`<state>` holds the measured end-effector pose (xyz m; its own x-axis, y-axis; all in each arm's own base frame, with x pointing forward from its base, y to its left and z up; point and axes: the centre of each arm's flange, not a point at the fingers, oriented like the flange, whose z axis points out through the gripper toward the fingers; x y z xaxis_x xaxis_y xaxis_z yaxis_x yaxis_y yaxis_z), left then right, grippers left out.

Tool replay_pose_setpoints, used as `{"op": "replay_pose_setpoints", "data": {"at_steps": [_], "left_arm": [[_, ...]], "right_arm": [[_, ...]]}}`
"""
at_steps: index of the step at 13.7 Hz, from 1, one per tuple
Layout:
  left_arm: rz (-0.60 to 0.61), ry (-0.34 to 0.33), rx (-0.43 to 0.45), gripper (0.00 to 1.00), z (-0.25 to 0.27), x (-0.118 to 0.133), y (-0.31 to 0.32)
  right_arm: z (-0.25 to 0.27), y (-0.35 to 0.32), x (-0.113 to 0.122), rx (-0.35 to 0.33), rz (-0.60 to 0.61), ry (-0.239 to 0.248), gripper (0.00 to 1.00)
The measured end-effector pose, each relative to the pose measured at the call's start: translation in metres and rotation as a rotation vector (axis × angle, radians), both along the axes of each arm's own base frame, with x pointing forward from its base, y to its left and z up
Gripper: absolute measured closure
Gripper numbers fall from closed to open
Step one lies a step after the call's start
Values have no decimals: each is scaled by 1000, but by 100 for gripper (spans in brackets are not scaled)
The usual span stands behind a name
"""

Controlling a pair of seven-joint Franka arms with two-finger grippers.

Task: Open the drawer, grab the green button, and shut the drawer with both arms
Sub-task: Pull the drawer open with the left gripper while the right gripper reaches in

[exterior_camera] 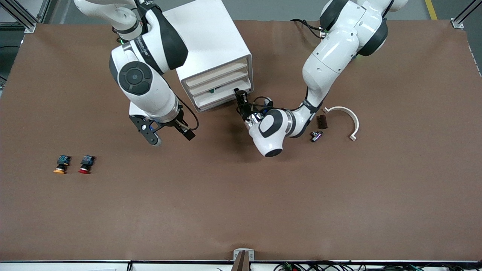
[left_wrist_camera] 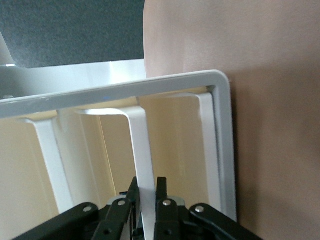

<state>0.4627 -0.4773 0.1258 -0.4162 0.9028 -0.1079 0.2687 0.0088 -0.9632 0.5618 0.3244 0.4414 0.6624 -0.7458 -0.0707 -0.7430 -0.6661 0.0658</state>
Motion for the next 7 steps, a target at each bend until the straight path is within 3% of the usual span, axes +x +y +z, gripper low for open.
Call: {"op": "replay_pose_setpoints", "data": {"at_steps": [7], "left_arm": [[162, -60, 6, 85, 7, 66, 52]], "right_arm": [[-36, 41, -12, -21, 40, 5, 0]]}}
